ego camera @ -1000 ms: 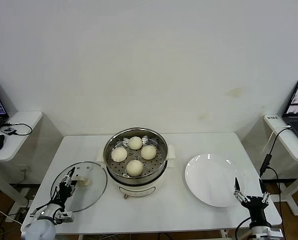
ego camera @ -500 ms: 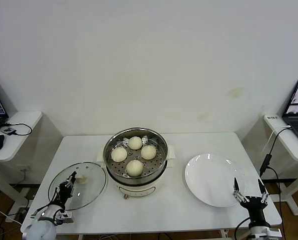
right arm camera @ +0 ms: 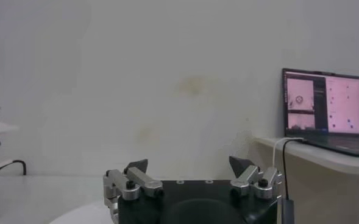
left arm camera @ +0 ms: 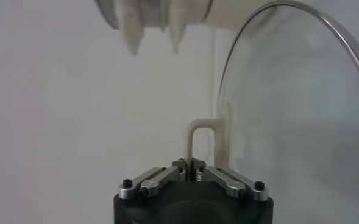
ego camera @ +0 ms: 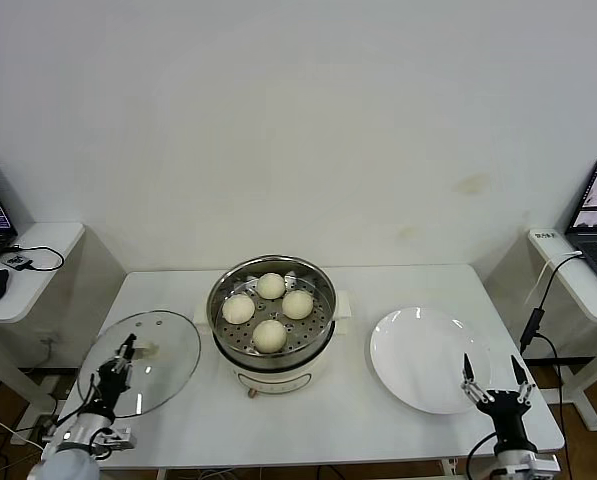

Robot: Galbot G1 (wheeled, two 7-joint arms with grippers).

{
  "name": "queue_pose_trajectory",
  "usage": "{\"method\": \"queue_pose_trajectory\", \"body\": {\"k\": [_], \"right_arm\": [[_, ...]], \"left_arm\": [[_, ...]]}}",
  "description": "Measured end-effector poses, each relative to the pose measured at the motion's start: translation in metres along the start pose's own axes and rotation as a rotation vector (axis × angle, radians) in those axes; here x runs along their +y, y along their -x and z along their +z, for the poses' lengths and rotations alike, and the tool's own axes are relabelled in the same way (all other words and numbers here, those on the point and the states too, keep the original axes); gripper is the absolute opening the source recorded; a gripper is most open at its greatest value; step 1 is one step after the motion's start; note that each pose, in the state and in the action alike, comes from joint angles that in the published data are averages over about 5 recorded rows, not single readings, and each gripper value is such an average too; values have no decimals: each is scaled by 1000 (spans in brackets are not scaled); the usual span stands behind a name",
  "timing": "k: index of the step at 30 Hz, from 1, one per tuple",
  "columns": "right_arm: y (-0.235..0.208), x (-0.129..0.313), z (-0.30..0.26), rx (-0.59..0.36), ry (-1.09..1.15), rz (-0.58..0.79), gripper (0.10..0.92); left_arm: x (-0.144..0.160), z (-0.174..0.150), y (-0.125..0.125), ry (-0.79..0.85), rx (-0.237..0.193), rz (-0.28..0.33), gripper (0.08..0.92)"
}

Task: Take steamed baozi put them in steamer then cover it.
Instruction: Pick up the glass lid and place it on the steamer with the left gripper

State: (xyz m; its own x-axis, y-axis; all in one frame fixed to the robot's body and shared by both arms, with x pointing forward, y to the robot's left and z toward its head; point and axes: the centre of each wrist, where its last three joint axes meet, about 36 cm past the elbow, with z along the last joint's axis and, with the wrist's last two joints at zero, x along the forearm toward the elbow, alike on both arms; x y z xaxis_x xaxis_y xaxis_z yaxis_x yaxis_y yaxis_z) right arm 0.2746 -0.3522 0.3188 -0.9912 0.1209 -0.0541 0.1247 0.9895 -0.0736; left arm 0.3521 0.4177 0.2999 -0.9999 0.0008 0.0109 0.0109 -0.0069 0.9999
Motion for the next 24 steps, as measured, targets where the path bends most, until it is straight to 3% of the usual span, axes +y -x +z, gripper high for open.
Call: {"method": "queue_pose_trajectory", "body": {"k": [13, 18, 24], "right_arm": [[3, 3, -3, -8, -15, -29, 823], [4, 6, -4, -11, -24, -40, 823], [2, 11, -3, -11, -36, -48, 823]], "left_arm": [[85, 22, -12, 99, 94, -76, 124], [115, 12, -9, 111, 90, -91, 124], [140, -18, 2, 86, 48, -89, 124]]}}
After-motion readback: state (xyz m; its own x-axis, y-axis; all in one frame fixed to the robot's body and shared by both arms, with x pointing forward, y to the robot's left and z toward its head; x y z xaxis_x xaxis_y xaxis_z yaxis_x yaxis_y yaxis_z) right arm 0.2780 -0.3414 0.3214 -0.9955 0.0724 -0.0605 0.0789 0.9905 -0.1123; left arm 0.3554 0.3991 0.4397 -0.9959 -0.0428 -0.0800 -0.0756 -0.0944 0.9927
